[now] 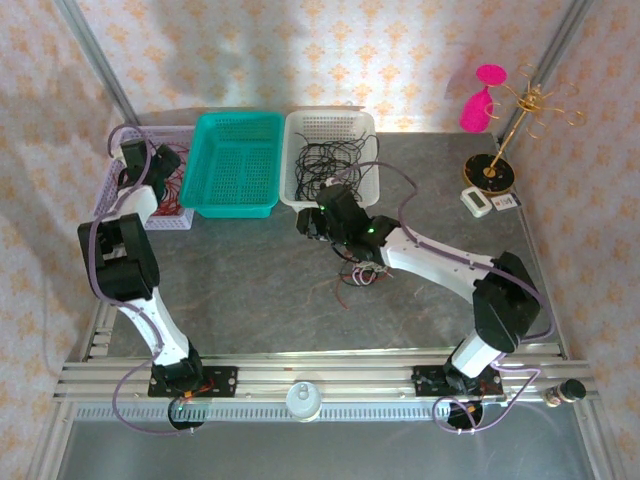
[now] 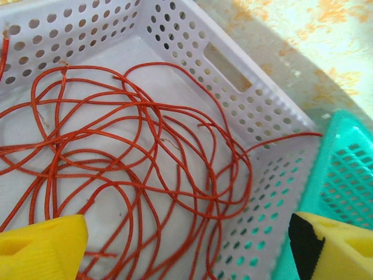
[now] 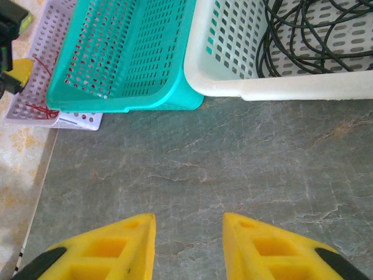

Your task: Untangle the cables

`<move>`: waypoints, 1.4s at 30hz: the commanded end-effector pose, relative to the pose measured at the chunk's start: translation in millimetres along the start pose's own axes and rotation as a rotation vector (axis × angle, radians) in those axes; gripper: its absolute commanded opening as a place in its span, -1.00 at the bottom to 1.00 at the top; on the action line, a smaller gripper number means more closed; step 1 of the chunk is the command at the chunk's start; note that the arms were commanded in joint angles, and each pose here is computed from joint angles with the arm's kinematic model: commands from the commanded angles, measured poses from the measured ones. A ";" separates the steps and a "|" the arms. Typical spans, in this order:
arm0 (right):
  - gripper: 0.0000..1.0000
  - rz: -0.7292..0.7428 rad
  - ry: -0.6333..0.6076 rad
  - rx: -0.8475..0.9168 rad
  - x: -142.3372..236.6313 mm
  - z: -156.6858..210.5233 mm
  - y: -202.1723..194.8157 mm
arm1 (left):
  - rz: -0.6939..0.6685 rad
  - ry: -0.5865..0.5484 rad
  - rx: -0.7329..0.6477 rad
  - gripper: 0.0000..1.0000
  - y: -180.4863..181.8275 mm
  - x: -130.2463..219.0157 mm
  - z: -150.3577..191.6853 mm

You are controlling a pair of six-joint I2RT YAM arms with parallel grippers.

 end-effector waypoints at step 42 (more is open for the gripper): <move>-0.33 0.284 0.070 -0.198 106.2 96.0 -132.0 | 0.807 0.773 -0.699 0.22 -35.2 300.6 323.2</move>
Point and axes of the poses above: each hand's point on the last joint's axis, 136 mm out from that joint toward the fingers, its own x axis back along the fingers, its own y axis along the line the jaws close on, z = x × y, the point moved 10 cm from there along x, back along the fingers, and after that the axes turned 11 degrees about x, right-handed, at the moved point
